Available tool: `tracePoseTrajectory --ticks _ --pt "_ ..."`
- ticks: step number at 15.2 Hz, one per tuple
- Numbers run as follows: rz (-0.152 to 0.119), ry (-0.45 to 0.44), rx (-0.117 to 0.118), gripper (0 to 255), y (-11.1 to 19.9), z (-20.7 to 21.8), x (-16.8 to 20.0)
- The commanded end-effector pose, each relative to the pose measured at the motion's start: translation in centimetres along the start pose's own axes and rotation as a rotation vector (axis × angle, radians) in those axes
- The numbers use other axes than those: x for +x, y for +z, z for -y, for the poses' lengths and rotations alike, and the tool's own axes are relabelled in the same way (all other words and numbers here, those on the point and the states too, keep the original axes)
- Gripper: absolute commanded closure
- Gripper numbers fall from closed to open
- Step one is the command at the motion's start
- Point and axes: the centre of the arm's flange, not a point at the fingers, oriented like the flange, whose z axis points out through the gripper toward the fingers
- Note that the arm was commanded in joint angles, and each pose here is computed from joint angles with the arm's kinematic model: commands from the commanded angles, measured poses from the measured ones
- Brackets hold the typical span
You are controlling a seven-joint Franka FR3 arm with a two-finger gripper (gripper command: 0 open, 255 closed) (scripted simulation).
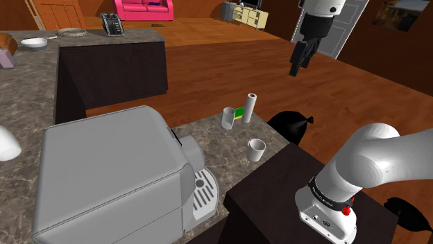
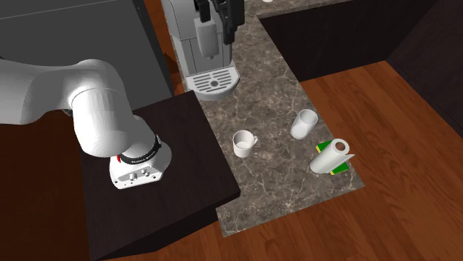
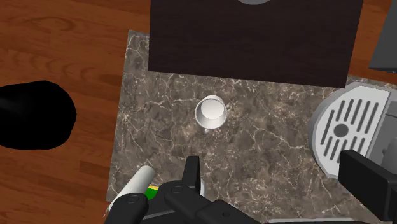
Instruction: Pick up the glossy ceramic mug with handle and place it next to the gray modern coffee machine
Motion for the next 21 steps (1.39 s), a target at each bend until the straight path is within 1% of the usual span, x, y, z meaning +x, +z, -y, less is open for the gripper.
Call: tracePoseTrajectory --ticks 1,21 --pt "0.0 0.0 0.0 0 0.0 0.0 0.0" --pt "-0.006 0.005 0.0 0 26.1 0.1 3.9"
